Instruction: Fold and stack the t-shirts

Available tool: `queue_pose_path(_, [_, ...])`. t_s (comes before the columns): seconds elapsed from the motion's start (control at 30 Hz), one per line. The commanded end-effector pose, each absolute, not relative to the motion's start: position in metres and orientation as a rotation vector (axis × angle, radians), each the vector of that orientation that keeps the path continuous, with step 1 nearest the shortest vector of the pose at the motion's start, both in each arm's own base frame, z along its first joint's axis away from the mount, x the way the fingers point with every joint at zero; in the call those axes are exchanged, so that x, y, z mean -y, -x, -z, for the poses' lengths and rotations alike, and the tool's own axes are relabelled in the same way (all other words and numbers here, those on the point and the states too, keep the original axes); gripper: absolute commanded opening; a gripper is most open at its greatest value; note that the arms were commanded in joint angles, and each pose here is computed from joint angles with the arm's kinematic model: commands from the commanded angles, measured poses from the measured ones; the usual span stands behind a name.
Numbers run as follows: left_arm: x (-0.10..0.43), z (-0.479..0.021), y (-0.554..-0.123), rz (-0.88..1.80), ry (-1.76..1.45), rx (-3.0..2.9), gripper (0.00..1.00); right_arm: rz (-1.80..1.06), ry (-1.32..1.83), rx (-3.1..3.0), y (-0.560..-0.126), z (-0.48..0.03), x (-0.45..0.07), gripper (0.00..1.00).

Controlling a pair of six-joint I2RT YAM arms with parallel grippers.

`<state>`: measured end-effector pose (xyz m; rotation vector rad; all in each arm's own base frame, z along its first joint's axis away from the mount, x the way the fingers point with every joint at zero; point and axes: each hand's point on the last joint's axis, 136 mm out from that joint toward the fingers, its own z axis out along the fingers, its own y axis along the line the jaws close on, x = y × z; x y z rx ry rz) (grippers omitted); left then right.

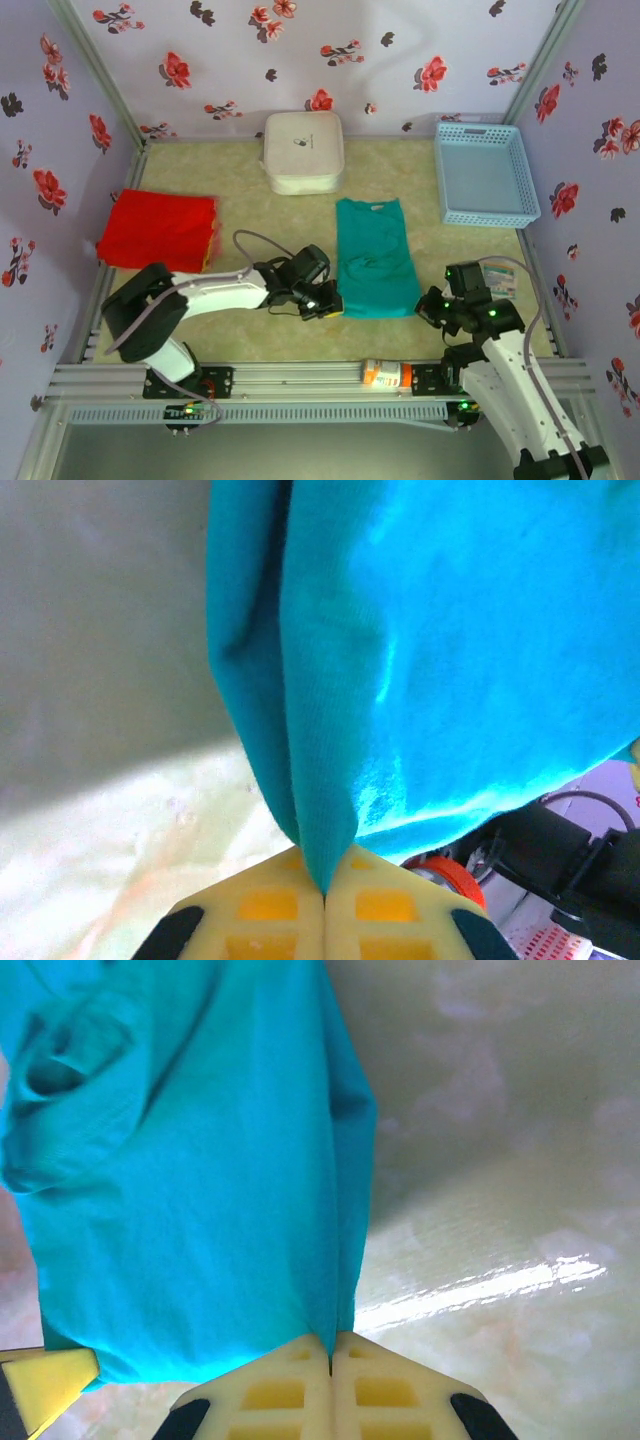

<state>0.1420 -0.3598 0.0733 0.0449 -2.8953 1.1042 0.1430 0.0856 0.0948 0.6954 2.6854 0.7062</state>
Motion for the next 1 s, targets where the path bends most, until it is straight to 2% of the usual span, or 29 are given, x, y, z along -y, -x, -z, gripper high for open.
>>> queue_pose_path(0.0, [0.348,-0.102,-0.146,-1.059,-0.005,2.978,0.0,-0.701,-0.695,-2.665,-0.14,-0.119,-0.084,0.0])
queue_pose_path(0.5, [0.344,-0.183,-0.161,-1.189,0.017,3.06,0.0,-0.735,-0.645,-2.528,-0.171,-0.184,-0.087,0.0])
queue_pose_path(0.97, [0.338,-0.198,-0.216,-1.256,-0.048,3.109,0.0,-0.743,-0.589,-2.475,-0.23,-0.198,-0.1,0.0])
